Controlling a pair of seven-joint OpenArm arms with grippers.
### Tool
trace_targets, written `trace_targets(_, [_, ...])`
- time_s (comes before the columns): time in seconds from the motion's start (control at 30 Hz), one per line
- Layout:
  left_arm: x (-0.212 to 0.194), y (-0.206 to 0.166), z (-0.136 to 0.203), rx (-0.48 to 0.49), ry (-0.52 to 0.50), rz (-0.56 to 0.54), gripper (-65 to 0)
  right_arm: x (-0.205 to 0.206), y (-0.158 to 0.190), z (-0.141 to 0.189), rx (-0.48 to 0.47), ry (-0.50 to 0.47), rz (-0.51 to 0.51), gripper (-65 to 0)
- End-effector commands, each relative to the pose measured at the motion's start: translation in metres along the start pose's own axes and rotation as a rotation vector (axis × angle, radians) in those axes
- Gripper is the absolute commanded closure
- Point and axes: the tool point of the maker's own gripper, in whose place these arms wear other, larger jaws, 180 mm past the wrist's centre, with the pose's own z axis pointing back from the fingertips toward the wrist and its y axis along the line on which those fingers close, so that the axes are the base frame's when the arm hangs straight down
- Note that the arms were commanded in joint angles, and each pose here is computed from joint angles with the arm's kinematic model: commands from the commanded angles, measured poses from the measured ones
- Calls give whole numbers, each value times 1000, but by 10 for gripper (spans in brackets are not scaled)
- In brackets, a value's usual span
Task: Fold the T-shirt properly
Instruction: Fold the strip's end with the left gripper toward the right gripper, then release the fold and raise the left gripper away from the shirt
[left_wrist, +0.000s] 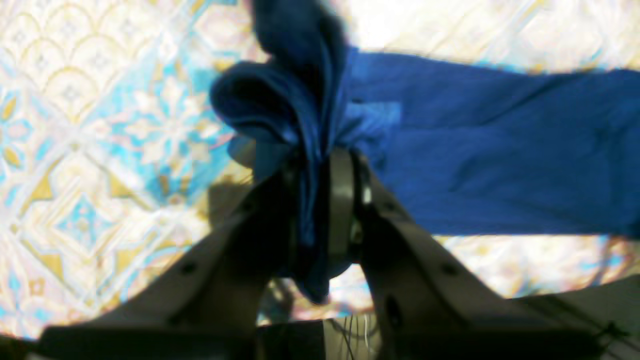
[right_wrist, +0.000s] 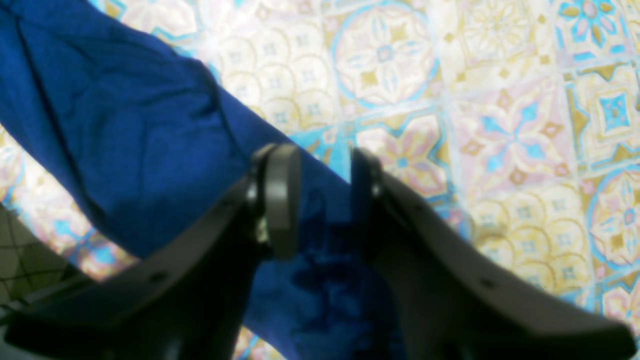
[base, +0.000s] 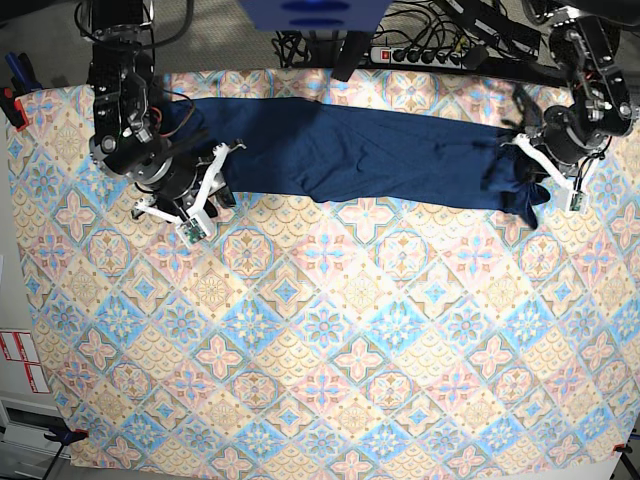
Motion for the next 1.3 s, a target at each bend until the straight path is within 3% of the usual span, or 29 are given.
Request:
trace_targets(0.0, [13,-3,6,1,-41,-16,0,12,-4,4,-7,-43,13,-174])
trace_targets(0.17, [13,-46,-5,-98,-27,-61,0,12,-4,4,-7,-44,13,-173])
trace_targets(0.37, [5,-76,-15,-163,-29,-6,0,12,-16,8,-41,-48,-5,-174])
trace_targets(0.5, [1,-106,-22,-238,-4,-48,0,11,-24,11,-62,-51,-17,-175])
trace_targets(0.77, [7,-132,-28,-295,-23,-29,0,8,-51,22,-135,-58,-53,-175])
trace_targets(1.27, [-24,-187,-59,-462,138,-73,0,9,-54,24,-143,-61,-56,-175])
